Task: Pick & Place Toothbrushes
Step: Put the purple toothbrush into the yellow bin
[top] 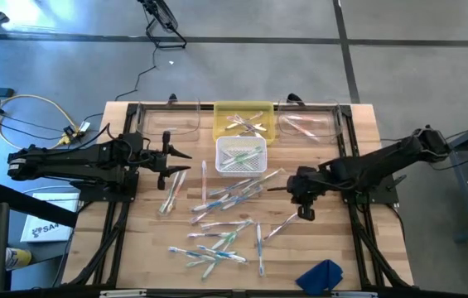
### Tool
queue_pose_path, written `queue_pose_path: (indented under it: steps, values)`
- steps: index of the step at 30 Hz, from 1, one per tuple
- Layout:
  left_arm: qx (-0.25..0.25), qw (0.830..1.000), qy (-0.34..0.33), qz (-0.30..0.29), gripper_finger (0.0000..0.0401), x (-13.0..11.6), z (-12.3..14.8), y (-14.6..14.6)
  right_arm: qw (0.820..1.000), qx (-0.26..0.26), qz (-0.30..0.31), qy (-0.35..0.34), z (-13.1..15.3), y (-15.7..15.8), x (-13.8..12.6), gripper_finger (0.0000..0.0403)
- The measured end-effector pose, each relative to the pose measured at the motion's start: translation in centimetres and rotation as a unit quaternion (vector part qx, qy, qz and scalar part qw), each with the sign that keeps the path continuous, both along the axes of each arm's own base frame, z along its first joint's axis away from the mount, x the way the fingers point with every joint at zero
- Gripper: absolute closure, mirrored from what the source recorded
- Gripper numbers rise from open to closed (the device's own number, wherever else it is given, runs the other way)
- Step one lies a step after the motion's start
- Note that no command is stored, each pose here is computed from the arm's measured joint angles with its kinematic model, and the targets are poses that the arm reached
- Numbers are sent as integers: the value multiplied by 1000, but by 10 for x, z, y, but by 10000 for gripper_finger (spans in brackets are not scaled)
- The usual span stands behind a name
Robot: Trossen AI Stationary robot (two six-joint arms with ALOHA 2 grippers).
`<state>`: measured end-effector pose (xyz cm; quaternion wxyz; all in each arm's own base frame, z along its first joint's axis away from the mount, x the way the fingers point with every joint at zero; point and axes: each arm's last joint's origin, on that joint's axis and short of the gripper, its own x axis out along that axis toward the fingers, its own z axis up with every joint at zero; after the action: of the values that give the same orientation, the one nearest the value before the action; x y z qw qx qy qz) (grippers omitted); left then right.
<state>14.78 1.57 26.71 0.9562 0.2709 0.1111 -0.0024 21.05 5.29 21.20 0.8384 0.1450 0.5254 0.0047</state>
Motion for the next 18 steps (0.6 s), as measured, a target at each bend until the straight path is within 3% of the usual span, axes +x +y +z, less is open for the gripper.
queue_pose_path:
  steps: [6,11,18]
  values:
    - [0,1000,0,0,260,0,0,0,1000,-14,3,-6,0,4,-1,302]
    - [0,1000,0,0,260,0,0,0,997,-63,46,-20,0,9,-2,245]
    - [0,1000,0,0,260,0,0,0,994,-75,78,-21,-3,14,0,221]
